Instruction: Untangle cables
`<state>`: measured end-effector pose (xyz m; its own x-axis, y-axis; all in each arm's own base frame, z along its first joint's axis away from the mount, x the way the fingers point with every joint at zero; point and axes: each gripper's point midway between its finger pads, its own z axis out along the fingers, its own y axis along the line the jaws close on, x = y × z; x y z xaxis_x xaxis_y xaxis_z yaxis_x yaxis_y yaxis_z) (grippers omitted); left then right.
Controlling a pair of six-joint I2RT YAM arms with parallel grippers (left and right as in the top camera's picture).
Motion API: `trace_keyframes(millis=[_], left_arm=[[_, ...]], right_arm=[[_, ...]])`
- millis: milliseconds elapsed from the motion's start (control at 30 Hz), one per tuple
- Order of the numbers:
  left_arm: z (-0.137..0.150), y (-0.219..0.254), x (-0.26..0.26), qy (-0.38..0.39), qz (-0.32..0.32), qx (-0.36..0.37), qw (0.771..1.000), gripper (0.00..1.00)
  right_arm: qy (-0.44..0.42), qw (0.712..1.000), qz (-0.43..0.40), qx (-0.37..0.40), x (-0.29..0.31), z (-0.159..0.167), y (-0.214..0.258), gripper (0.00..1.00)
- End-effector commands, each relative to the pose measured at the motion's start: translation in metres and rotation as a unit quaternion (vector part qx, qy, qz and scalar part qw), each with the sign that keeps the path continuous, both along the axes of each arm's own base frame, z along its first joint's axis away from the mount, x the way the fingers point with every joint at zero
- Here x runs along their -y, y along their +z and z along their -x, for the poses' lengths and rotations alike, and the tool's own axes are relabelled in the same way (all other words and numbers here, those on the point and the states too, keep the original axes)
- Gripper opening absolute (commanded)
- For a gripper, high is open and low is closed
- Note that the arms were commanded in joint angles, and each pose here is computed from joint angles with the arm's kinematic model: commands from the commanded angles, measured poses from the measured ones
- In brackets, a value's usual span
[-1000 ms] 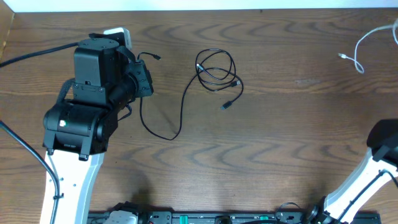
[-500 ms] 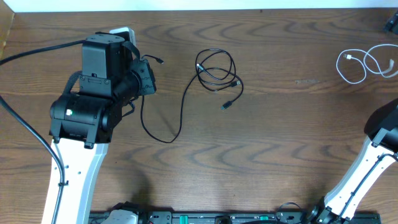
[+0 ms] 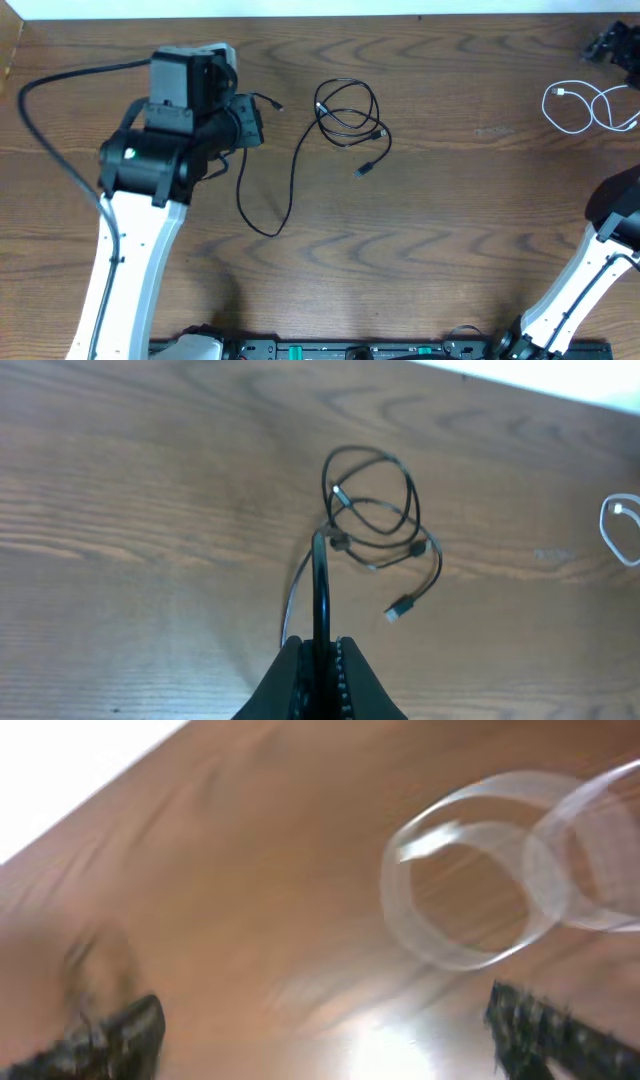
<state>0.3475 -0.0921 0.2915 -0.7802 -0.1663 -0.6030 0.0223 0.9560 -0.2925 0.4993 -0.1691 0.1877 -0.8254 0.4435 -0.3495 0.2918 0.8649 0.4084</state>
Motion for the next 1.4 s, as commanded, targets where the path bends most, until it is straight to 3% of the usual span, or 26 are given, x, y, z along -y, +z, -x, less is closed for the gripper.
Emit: trace_keyframes(millis=[0,367,500,533,667,700,767,1033,1367], left_arm=[[-0.008,-0.025,0.019,-0.029,0.001,-0.036,0.999,0.08],[-0.016,-0.102,0.059,-0.137,-0.061,-0.124,0.981,0.08],[-0.002,-0.124,0.092,-0.222,-0.034,-0.158,0.961,0.08],[0.001,-0.129,0.099,-0.232,-0.029,-0.166,0.958,0.12],[0.007,-0.150,0.117,-0.255,-0.037,-0.191,0.947,0.56],[0.007,-0.154,0.119,-0.258,-0.041,-0.194,0.946,0.64],[0.004,-0.162,0.121,-0.267,-0.057,-0.189,0.943,0.69],[-0.041,-0.185,0.099,-0.213,-0.147,-0.145,0.955,0.71],[-0.064,-0.238,0.073,-0.177,-0.167,-0.181,0.953,0.72]], right_arm=[[0.152,0.984,-0.078,0.051,-0.101,-0.004,0.032,0.99],[0.246,0.969,-0.012,-0.026,-0.203,0.000,-0.007,0.99],[0.259,0.965,-0.005,-0.031,-0.218,0.000,-0.014,0.99],[0.258,0.966,-0.005,-0.032,-0.219,-0.001,-0.015,0.99],[0.251,0.967,-0.007,-0.030,-0.220,-0.003,-0.016,0.99],[0.251,0.967,-0.007,-0.030,-0.220,-0.003,-0.016,0.99],[0.251,0.967,-0.007,-0.031,-0.220,-0.003,-0.016,0.99],[0.253,0.967,-0.007,-0.031,-0.222,-0.003,-0.016,0.99],[0.253,0.967,-0.007,-0.032,-0.222,-0.002,-0.016,0.99]])
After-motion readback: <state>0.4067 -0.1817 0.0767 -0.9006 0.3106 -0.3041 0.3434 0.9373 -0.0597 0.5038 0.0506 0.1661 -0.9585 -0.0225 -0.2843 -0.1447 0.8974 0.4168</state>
